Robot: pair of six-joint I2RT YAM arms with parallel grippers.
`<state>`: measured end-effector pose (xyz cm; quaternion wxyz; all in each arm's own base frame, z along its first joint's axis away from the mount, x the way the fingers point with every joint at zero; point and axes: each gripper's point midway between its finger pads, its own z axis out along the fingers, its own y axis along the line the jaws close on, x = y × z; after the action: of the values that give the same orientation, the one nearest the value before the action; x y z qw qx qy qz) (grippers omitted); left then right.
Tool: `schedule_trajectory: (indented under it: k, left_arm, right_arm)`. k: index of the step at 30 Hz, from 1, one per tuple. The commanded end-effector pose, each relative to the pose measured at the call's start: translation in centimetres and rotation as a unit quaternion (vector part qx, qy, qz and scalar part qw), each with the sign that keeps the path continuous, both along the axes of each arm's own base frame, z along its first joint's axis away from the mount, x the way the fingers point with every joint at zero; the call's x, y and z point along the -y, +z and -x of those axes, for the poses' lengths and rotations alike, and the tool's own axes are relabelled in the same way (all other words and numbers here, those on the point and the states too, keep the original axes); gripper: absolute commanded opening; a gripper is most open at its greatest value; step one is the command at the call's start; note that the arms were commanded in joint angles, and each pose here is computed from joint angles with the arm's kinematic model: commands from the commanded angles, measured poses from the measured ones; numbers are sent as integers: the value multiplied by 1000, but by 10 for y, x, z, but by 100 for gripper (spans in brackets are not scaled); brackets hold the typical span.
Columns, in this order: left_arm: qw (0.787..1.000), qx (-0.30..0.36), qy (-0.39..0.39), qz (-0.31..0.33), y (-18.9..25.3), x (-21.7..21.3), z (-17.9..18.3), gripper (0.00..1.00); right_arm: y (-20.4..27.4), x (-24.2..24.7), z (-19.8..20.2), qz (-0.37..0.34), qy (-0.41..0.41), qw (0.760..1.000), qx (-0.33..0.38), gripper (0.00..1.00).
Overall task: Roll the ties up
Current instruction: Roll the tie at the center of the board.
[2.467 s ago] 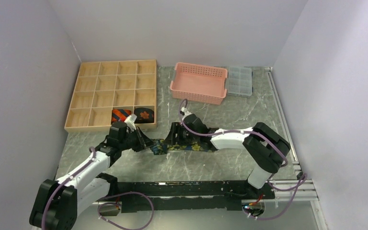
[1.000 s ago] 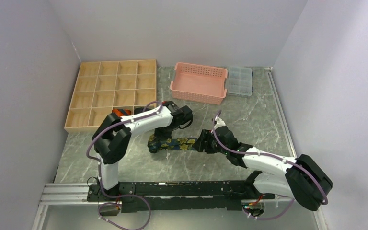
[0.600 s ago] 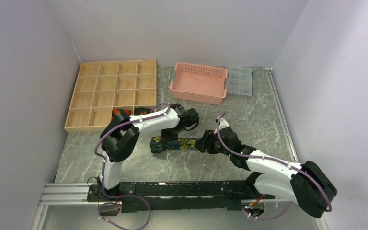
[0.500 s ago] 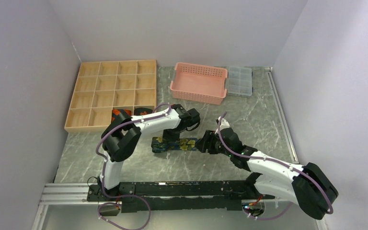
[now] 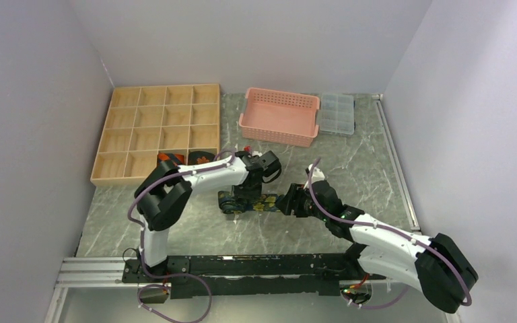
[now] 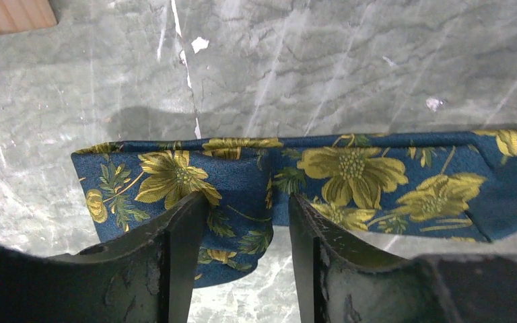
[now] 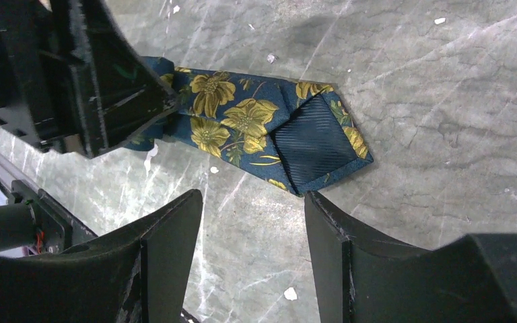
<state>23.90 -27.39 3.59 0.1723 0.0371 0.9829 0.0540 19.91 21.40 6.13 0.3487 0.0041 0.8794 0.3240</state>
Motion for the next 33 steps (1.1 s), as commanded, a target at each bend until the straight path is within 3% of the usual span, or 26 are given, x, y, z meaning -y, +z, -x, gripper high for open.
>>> schedule_trajectory:
  k: [1, 8, 15, 19, 26, 30, 33]
  left_arm:
    - [998, 20, -4, 57, 22, 10, 3, 54]
    - [988, 76, 6, 132, 57, 1, 8, 62]
    - [960, 166, 43, 223, 92, -29, 17, 67]
    - [931, 221, 59, 285, 90, -55, 29, 66]
    - [850, 290, 49, 438, 74, -77, 56, 62]
    - [832, 299, 25, 467, 74, -80, 67, 61]
    - [832, 306, 17, 462, 77, -81, 66, 65]
  right_arm:
    - [5, 0, -7, 6, -3, 1000, 12, 62]
    - [12, -10, -10, 8, 22, 1000, 13, 64]
    - [30, -36, -18, -16, 61, 998, 12, 70]
    - [35, -61, -25, -44, 85, 995, -8, 71]
    - [37, -92, -53, -57, 85, 994, -31, 71]
    - [40, -89, -60, -32, 70, 997, -12, 70]
    - [40, -93, -64, -25, 74, 997, -13, 70]
